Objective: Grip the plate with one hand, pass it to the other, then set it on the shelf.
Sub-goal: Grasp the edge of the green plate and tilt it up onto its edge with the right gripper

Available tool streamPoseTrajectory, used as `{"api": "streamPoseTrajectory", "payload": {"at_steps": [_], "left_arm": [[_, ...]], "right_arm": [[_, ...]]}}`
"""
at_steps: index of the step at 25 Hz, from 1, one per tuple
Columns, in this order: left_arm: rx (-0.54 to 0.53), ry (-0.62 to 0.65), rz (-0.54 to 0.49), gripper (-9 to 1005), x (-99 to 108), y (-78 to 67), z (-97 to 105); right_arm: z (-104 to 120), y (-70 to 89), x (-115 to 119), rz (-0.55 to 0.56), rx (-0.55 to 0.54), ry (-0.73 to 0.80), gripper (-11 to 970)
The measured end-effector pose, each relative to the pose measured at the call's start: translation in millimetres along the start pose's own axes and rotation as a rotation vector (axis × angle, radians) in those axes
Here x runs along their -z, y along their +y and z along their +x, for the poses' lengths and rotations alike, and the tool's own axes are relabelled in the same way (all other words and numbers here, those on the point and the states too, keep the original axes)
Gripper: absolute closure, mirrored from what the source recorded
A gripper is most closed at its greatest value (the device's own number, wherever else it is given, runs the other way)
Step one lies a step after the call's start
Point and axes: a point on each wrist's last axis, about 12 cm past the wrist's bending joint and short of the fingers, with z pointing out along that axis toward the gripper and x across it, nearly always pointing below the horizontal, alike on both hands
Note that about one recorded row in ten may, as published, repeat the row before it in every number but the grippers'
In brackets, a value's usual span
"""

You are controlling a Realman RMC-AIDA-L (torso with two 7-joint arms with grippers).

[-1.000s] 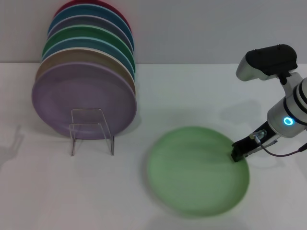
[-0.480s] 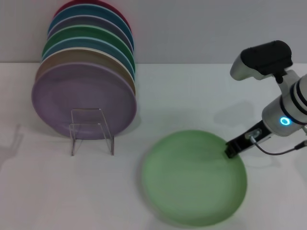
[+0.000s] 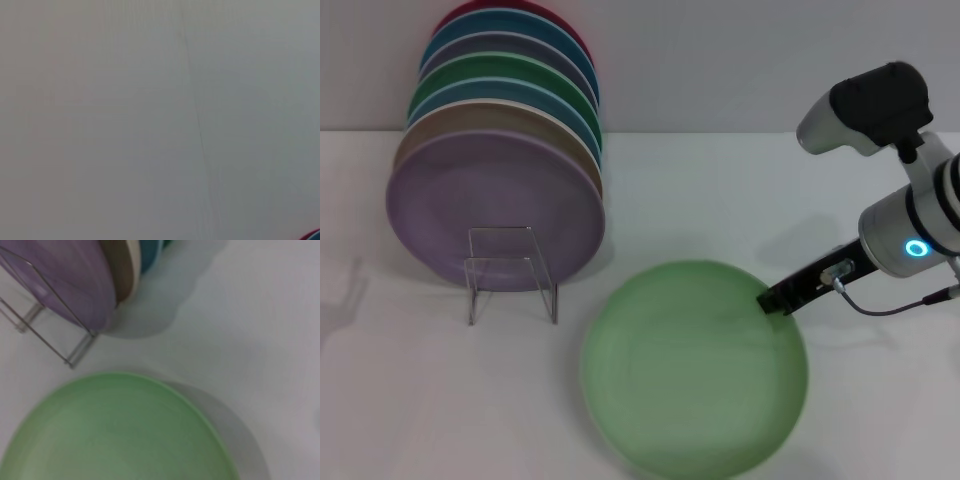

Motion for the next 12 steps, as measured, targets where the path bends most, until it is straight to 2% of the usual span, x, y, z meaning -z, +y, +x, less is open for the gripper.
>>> {"api": "streamPoseTrajectory", "payload": {"at_steps": [5, 12], "left_arm": [[0.004, -0.018, -0.003, 212, -3, -0.4, -2], [0.004, -0.026, -0.004, 212, -3, -0.2, -3]], "right_arm": [[-5, 6.0, 9, -0.03, 0.047, -0.062, 936], [-15, 20.7, 35, -0.073, 0.135, -0.216, 935]]}}
